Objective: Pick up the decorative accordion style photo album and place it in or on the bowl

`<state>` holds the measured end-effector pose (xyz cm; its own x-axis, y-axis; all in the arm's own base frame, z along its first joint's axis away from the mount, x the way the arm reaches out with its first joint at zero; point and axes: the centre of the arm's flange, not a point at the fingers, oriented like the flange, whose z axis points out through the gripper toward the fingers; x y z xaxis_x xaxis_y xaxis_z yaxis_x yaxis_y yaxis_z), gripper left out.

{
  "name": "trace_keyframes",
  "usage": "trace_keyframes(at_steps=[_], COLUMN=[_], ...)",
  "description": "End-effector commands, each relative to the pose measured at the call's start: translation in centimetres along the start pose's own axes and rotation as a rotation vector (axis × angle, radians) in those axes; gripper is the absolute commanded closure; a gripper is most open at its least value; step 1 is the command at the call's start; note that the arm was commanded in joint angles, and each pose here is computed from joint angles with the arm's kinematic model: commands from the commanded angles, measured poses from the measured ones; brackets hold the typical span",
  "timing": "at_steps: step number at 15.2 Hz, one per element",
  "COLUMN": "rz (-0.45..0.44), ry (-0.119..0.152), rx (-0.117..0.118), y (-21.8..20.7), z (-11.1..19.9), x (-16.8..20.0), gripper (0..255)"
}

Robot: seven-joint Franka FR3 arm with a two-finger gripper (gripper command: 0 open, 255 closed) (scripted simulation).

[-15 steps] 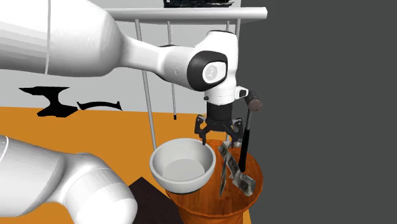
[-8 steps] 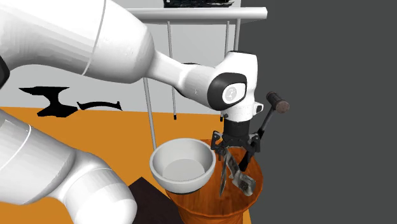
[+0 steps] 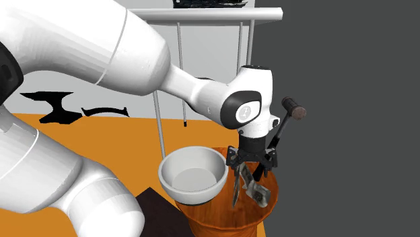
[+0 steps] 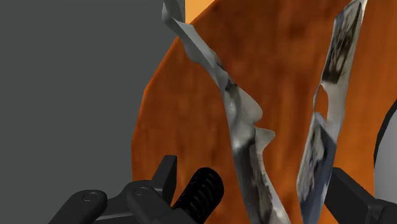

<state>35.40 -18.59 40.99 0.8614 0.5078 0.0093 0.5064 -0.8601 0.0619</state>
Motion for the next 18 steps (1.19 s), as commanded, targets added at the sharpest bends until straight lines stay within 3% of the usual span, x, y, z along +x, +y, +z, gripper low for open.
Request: trace_keyframes(at_steps=[1,5,6,15,18], rz=[-0.006,-0.006,-0.006,-0.006,-0.006], ry=[-0.043,-0.043,-0.043,-0.043,-0.043], rx=[0.048,0.048,0.048,0.048,0.048], y=[-0.9,-0.9,-0.7,-0.9,-0.8], z=[1.4,1.4,1.4,1.4,-0.1], x=[-0.2,-0.2,-0.4,-0.2,-0.2], gripper=[0,0,255,255,255])
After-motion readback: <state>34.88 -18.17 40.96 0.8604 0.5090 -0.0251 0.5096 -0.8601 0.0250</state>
